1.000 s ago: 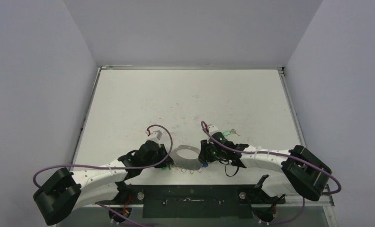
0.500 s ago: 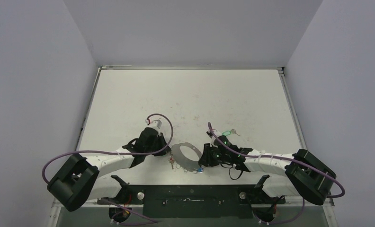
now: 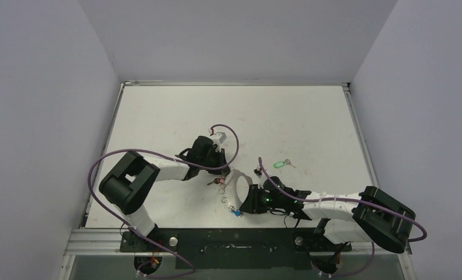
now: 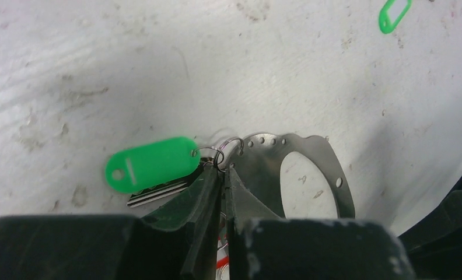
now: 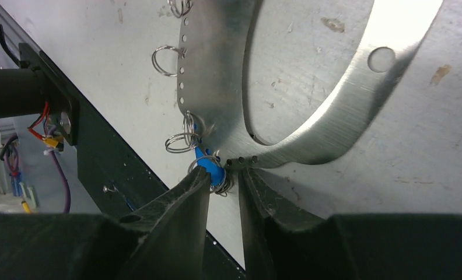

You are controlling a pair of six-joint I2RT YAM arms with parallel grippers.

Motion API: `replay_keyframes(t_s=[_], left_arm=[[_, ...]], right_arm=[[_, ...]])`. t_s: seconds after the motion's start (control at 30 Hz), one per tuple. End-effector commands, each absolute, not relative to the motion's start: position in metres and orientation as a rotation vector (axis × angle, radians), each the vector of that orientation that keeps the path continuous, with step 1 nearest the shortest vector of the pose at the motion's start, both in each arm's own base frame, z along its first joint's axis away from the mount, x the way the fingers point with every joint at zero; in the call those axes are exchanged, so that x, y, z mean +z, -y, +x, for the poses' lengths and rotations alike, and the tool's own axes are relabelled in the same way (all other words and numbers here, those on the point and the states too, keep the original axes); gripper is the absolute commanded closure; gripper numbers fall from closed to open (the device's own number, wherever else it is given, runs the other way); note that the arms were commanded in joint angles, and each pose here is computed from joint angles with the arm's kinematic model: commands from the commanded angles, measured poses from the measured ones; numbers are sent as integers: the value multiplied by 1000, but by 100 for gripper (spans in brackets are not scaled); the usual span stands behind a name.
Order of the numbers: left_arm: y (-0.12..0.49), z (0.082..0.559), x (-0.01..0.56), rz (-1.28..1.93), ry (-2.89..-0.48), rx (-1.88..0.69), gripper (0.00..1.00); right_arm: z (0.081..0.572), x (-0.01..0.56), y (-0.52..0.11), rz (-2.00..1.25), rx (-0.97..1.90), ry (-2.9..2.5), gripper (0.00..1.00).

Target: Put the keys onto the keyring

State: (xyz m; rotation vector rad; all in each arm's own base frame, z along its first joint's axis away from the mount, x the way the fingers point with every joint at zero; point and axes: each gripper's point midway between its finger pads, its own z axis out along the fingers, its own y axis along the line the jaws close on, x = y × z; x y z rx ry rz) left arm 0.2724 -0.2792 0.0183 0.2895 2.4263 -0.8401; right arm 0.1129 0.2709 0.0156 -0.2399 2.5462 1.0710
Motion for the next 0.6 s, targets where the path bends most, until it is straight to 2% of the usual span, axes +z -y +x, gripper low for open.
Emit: replay_keyframes(t_s=[0.0, 0.17, 0.3, 0.57], left_arm=[[303, 287, 30, 448, -2341, -911, 93], [308, 295, 56, 529, -2252, -908, 91], [301, 290, 86, 530, -2180, -900, 82], [291, 235, 114, 434, -2140, -942, 70]], right_arm=[[117, 24, -275, -274, 1044, -2501, 71], [135, 52, -259, -467, 863, -2363, 65], [149, 77, -244, -598, 742, -2222, 62], [165, 92, -235, -555, 676, -2171, 61]])
